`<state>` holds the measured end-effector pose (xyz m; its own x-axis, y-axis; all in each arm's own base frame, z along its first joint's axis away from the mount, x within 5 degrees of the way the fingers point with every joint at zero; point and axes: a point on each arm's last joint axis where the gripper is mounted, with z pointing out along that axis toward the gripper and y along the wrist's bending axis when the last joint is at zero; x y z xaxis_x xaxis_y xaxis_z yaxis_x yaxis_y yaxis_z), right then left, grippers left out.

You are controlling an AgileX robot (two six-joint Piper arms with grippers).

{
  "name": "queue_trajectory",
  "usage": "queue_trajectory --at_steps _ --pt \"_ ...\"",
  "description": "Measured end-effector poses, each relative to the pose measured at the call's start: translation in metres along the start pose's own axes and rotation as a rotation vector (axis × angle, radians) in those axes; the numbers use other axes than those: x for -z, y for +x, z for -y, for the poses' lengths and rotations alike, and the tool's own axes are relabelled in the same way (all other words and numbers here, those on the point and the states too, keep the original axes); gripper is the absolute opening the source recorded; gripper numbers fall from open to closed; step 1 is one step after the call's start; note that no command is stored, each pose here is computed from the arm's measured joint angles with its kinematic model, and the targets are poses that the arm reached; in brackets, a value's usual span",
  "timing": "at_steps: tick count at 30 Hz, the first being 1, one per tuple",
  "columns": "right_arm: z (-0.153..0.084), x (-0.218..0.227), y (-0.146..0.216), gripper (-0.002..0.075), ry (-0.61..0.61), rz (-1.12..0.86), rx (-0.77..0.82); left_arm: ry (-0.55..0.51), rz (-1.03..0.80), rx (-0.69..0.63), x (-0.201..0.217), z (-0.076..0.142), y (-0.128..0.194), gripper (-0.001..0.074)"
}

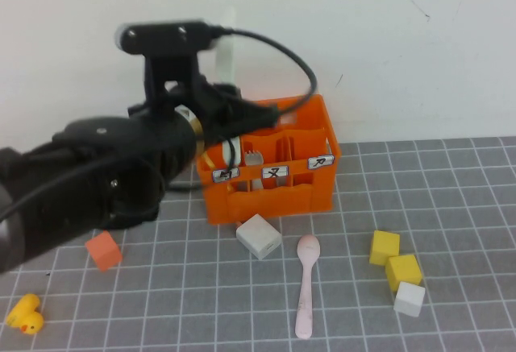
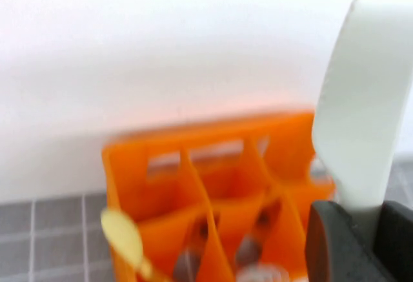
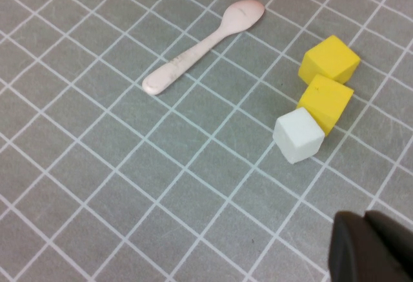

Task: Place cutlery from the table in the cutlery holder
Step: Place the knife on the box

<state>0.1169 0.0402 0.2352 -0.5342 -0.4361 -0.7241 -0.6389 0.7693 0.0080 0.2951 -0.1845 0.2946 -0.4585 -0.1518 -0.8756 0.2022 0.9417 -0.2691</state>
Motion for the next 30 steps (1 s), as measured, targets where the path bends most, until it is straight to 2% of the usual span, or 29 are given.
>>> queue_trajectory --at_steps 3,7,22,30 --pt "0.000 0.000 0.000 -0.0003 -0.001 0.001 -0.001 0.023 0.036 0.029 -0.011 -0.004 -0.008 0.0091" --pt "0.000 0.000 0.000 -0.0003 -0.001 0.002 -0.002 0.045 0.031 0.028 -0.029 0.001 -0.009 0.0091" --pt "0.000 0.000 0.000 -0.0003 -0.001 0.003 -0.003 0.062 -0.004 0.023 -0.127 0.023 0.003 0.0091" --pt "0.000 0.000 0.000 -0.0003 0.000 0.000 0.000 0.136 -0.056 0.016 -0.154 0.033 0.016 0.0091"
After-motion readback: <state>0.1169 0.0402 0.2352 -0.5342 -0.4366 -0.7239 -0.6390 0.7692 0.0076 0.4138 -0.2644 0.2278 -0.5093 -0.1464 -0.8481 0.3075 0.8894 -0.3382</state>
